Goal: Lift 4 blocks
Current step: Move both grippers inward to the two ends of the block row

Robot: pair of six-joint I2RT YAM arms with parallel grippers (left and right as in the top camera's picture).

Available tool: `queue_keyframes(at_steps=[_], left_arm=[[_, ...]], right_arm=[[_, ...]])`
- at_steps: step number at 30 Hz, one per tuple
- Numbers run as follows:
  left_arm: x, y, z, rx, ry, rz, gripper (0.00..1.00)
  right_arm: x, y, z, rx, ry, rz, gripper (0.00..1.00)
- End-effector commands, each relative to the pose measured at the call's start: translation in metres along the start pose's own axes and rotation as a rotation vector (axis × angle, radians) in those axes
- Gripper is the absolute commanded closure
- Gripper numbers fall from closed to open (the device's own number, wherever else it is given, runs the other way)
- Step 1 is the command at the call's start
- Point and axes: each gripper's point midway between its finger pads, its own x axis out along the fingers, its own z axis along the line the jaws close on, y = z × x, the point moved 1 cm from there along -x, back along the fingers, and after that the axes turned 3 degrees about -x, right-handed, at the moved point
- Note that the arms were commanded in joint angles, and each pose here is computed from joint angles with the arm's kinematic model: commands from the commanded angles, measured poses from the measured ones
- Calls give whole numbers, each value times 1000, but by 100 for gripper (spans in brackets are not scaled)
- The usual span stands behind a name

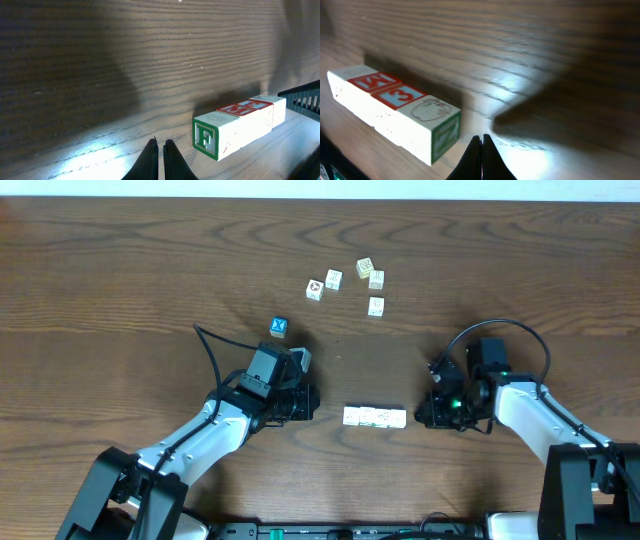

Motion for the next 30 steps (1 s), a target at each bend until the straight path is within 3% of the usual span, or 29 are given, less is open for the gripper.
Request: queue_keyframes(at_steps=[1,30], left_arm=[[1,0,2,-4,-11,-1,93],[5,4,-6,14,2,4,93]], right_arm=[[5,3,6,-24,-1,20,99],[19,1,35,8,-29,27,99]])
